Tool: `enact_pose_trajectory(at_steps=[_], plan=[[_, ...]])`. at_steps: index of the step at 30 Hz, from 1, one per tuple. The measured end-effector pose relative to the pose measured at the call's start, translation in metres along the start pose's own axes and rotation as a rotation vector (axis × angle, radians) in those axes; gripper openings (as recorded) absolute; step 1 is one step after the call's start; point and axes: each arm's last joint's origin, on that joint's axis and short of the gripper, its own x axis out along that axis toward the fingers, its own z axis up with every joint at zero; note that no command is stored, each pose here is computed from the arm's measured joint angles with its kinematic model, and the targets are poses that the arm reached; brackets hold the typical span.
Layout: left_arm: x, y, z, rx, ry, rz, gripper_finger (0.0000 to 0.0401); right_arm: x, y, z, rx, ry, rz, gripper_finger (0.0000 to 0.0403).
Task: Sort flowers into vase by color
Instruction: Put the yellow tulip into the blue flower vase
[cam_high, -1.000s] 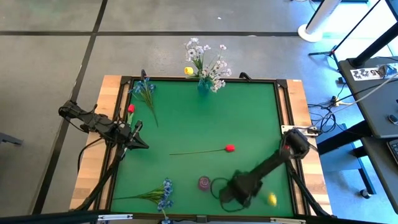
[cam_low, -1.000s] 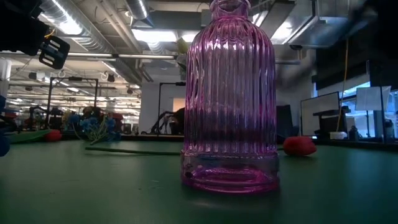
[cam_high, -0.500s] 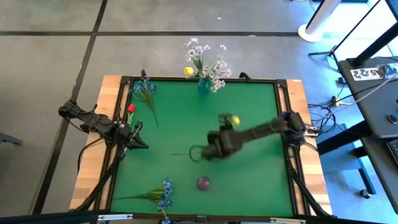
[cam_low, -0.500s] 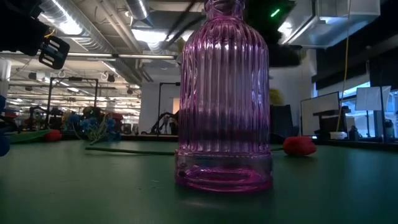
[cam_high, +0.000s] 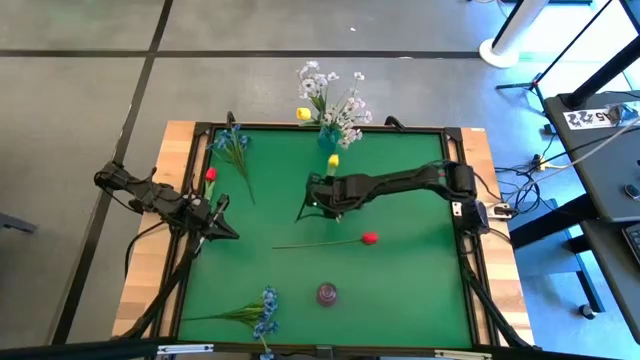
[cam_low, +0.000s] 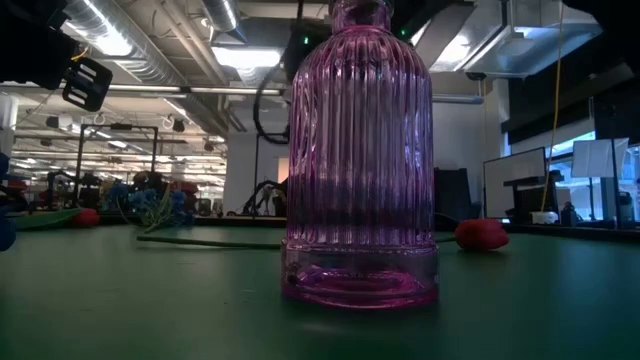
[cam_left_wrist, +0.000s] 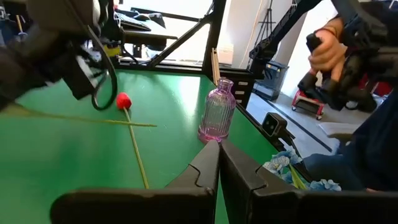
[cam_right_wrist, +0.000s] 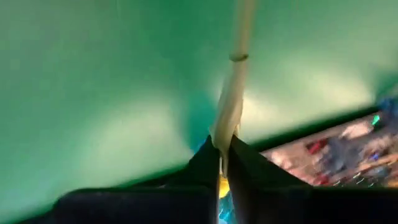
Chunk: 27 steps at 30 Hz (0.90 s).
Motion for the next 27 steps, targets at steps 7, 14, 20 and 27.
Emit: enact_pose_trajectory(at_steps=[7,14,20,27], plan=[[0.000,0.000,0.000,0.000,0.000,0.000,0.0010,-0.001,0.004,0.028,-0.035,-0.065,-0.011,0.0114],[0.000,0.000,0.000,0.000,0.000,0.000,0.0010,-0.032,-0.010,0.039,0.654,-0.123,-0.072,0.0199],[0.000,0.000,0.000,0.000,0.000,0.000,0.0010,-0.009,-0.014,0.013,2.015,-0.252,0.345,0.0206],[0.000,0.000,0.000,0.000,0.000,0.000,0.0010,0.018,-0.008,-0.019,2.621,-0.041,0.459,0.0180]])
